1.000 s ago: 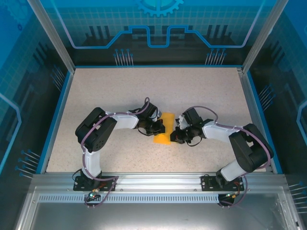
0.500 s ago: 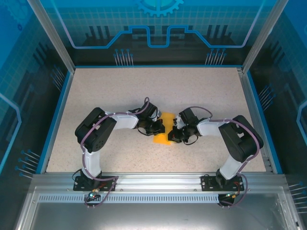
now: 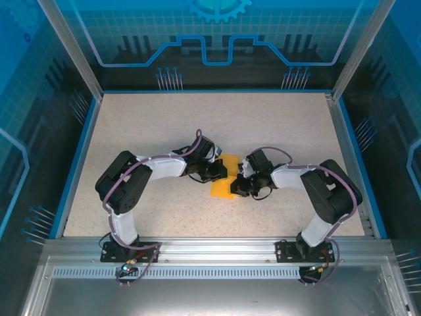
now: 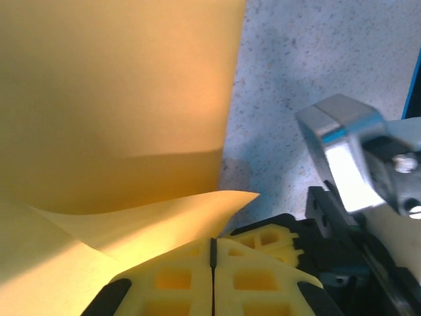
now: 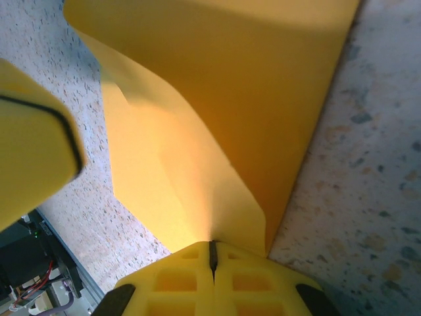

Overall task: Fold a paper plane with a square sheet of paper (pick it up from the middle)
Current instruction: Fold the triangle a second time at the center of the table.

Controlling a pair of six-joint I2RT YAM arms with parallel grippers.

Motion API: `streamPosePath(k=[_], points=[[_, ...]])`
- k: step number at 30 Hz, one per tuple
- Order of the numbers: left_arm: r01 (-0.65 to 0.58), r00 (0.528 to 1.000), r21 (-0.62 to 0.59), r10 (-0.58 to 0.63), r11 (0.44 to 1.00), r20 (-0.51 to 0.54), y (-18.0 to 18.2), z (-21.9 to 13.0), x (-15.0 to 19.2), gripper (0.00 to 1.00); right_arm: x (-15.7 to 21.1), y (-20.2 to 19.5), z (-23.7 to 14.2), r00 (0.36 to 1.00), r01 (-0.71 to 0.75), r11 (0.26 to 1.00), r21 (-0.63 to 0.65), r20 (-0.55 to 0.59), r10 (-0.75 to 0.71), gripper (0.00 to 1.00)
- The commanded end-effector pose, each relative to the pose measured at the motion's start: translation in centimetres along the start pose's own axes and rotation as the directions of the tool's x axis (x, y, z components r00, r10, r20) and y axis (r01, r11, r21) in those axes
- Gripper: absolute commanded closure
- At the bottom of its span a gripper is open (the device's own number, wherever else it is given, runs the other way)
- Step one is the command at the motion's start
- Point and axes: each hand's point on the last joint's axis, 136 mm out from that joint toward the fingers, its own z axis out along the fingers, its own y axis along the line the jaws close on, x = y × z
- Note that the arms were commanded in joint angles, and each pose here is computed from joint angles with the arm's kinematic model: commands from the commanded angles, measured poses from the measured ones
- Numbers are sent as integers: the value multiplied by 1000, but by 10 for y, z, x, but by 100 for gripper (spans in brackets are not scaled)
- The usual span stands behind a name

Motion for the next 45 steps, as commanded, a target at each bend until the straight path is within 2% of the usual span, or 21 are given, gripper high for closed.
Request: streamPosePath(k=[1,7,22,45], points=[[26,1000,-52,-27,998,-11,23,10,4,93,28,-43,4,994,-86,985,147,-59,95,100],[33,999,-141,-34,989,-3,51,22,0,96,30,-49,2,993,-90,982,165,-64,102,100],[69,997,-160,-62,985,53,76,3,-33,95,34,-59,0,991,-95,977,189,-78,112,100],[69,995,-213,-53,975,79,99,-9,-53,96,33,-52,-2,992,-85,983,164,-78,99,100]])
